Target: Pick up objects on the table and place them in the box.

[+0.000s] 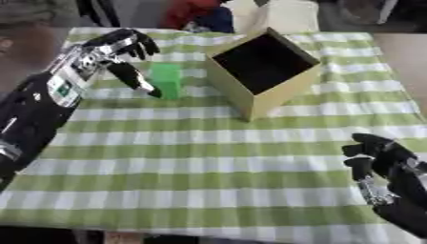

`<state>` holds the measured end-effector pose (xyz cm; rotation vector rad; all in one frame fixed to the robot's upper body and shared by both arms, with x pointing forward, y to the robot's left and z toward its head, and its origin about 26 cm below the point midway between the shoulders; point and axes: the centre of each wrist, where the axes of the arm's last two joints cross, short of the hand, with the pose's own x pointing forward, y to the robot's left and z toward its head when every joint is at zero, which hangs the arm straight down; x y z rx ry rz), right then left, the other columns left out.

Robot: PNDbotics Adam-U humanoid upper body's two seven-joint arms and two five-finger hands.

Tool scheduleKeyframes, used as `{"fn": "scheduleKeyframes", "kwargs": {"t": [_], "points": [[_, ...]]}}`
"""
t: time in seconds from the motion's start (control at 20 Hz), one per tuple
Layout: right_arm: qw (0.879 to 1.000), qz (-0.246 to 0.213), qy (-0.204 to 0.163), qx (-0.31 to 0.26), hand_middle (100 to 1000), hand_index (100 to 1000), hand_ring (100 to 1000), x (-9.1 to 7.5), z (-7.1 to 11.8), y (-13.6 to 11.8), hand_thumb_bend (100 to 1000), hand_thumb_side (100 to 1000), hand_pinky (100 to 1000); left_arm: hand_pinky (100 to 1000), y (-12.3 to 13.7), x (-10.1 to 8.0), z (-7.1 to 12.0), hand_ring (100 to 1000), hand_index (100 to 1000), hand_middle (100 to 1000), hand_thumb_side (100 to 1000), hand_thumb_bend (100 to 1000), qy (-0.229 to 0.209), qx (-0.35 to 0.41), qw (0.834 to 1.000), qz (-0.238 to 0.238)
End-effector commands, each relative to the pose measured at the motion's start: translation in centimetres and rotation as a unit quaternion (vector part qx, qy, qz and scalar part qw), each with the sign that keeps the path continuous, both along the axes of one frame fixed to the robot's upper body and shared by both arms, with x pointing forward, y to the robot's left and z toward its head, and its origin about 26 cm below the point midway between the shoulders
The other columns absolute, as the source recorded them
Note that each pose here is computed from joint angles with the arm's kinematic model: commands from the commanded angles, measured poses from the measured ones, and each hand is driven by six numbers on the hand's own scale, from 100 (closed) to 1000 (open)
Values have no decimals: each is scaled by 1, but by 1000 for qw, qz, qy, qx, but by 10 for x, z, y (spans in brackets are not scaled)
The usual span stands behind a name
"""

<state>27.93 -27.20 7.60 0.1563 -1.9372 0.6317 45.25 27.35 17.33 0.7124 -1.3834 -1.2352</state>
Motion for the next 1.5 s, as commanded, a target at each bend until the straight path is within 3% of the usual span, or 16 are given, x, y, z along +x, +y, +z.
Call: {"fn": "scheduleKeyframes", "kwargs": {"t": [0.05, 0.45, 0.85, 1.05, 1.5], "points": [[1000, 3, -11, -5, 616, 840, 788, 1, 6, -1, 100, 332, 702, 756, 0, 2, 7, 692, 775, 678, 244, 871, -11, 7, 1000, -2], [1000, 4, -10, -4, 616, 840, 788, 2, 6, 0, 100, 333, 702, 751, -5, 5, -3, 676, 761, 652, 246, 856, -9, 0, 1000, -1], [1000, 5, -11, -4, 616, 840, 787, 2, 6, 0, 100, 333, 702, 734, -6, 7, -10, 613, 680, 551, 199, 757, -12, -3, 1000, 11], [1000, 5, -10, -4, 616, 840, 787, 2, 6, 0, 100, 333, 703, 722, -5, 7, -9, 577, 634, 497, 161, 709, -26, -14, 999, 24], [1000, 6, -10, -5, 616, 840, 787, 2, 6, 0, 100, 333, 703, 710, -3, 6, -4, 548, 602, 463, 119, 692, -50, -33, 997, 40]]}}
